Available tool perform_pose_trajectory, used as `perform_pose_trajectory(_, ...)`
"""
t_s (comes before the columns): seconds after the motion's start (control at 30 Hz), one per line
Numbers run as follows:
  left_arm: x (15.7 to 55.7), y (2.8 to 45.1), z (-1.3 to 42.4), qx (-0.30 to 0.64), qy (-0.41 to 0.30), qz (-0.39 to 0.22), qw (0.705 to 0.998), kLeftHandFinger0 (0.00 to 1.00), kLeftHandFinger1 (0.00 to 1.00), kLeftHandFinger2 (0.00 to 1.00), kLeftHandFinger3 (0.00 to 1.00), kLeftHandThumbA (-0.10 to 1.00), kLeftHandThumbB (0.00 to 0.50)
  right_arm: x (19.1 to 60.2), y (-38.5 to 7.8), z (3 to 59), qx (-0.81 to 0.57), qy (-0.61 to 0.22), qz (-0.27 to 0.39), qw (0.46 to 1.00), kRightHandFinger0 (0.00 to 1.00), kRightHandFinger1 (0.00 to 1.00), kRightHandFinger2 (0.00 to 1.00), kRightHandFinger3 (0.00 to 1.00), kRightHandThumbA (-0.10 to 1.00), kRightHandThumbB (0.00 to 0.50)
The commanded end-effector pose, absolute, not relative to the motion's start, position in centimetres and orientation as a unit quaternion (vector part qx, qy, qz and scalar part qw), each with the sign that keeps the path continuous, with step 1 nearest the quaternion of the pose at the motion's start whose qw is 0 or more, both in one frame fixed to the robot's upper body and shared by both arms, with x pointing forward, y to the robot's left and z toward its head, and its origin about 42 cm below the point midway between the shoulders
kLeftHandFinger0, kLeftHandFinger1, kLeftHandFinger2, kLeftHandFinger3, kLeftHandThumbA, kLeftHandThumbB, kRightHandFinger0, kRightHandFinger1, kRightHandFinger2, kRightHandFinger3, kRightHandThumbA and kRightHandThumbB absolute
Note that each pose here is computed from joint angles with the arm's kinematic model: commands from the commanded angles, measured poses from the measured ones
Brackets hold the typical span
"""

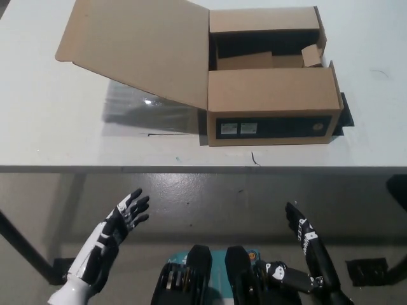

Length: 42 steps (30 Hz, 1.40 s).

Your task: A small storge box is placed at the center of the table and the robot uses its left hand to push the lid and close it

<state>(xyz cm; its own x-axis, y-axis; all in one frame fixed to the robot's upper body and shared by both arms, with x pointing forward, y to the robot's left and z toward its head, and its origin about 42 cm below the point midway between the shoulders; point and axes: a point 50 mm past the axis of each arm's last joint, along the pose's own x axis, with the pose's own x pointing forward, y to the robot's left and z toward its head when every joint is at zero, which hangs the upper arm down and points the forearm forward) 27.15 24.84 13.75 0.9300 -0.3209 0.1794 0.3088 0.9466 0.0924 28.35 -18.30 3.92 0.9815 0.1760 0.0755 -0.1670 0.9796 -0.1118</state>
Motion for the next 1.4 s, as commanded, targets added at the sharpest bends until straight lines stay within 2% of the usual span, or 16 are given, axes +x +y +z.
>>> perform_pose_trajectory(0.0, 26.1, 24.6, 19.9, -0.169, -0.137, -0.275, 0.936, 1.00, 1.00, 1.00, 1.00, 1.00, 0.301, 29.0, -18.1, 5.1, -0.056, -0.096, 0.098, 0.989, 1.00, 1.00, 1.00, 1.00, 1.00, 0.348)
perform_pose_trajectory(0.1, 26.5, 25.0, 21.7, -0.239, -0.147, -0.312, 0.908, 1.00, 1.00, 1.00, 1.00, 1.00, 0.341, 28.9, -18.2, 5.1, -0.052, -0.096, 0.096, 0.989, 1.00, 1.00, 1.00, 1.00, 1.00, 0.353)
perform_pose_trajectory(0.17, 27.0, 25.2, 22.7, -0.312, -0.149, -0.319, 0.882, 1.00, 1.00, 1.00, 1.00, 1.00, 0.342, 28.8, -18.2, 5.0, -0.051, -0.095, 0.095, 0.990, 1.00, 1.00, 1.00, 1.00, 1.00, 0.343)
perform_pose_trajectory(0.33, 28.6, 25.8, 23.8, -0.357, -0.152, -0.300, 0.871, 1.00, 1.00, 1.00, 1.00, 1.00, 0.353, 28.7, -18.1, 4.9, -0.055, -0.093, 0.096, 0.989, 1.00, 1.00, 1.00, 1.00, 1.00, 0.324)
perform_pose_trajectory(0.5, 31.3, 25.6, 23.0, -0.448, -0.131, -0.285, 0.837, 1.00, 1.00, 1.00, 1.00, 1.00, 0.338, 28.5, -18.1, 4.8, -0.052, -0.091, 0.095, 0.990, 1.00, 1.00, 1.00, 1.00, 1.00, 0.334)
perform_pose_trajectory(0.8, 34.2, 25.0, 20.5, -0.489, -0.092, -0.251, 0.830, 1.00, 1.00, 1.00, 1.00, 1.00, 0.350, 27.9, -18.2, 4.5, -0.055, -0.086, 0.097, 0.990, 1.00, 1.00, 1.00, 1.00, 1.00, 0.323)
perform_pose_trajectory(0.97, 35.6, 25.2, 20.1, -0.499, -0.087, -0.247, 0.826, 1.00, 1.00, 1.00, 1.00, 1.00, 0.360, 28.2, -18.1, 4.6, -0.060, -0.090, 0.097, 0.989, 1.00, 1.00, 1.00, 1.00, 1.00, 0.330)
perform_pose_trajectory(1.37, 38.0, 25.6, 18.7, -0.516, -0.069, -0.221, 0.825, 1.00, 1.00, 1.00, 1.00, 1.00, 0.358, 28.3, -17.9, 4.8, -0.061, -0.093, 0.097, 0.989, 1.00, 1.00, 1.00, 1.00, 1.00, 0.310)
